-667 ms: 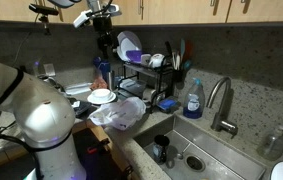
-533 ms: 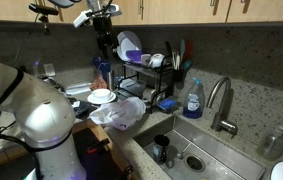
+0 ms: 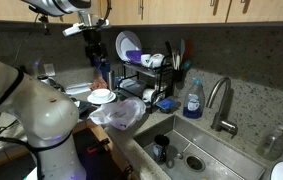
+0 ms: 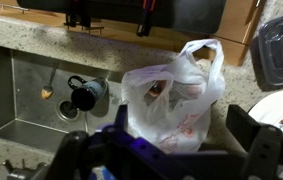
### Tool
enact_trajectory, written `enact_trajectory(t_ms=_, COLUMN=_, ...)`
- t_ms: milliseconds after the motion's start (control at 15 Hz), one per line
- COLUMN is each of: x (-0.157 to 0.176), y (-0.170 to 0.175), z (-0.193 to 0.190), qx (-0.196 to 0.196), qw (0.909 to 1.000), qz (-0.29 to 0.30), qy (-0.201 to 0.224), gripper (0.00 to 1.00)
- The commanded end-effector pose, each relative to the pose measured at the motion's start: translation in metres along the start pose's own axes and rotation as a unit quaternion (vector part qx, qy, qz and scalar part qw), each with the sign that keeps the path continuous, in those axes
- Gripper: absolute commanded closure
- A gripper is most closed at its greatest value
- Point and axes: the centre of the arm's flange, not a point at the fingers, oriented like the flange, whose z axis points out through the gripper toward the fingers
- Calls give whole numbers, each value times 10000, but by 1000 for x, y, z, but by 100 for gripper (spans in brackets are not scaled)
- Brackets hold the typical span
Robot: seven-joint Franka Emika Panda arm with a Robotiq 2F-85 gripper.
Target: Put the object into the white bowl
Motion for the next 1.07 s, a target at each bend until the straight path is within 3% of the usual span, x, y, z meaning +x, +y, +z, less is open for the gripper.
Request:
enact_trajectory(t_ms=0, x=-12, y=-55, z=37, qx=181, qw=9973, qz=-693, qy=-169, gripper=0)
enact_trajectory(t_ms=400, x=-26, y=-115, z=73, qx=815, qw=9805, qz=-1776, qy=217, gripper=0)
enact_trajectory(t_ms=467, x=-25, y=-116, z=75, qx=745, qw=9783, qz=-1923, qy=196, gripper=0)
enact_trajectory(t_ms=533, x=-31, y=-110, z=65, qx=623, qw=9838, qz=-1664, qy=247, gripper=0)
enact_trajectory(t_ms=1000, x=-29, y=-116, z=74, qx=646, qw=9802, qz=-1862, qy=169, gripper=0)
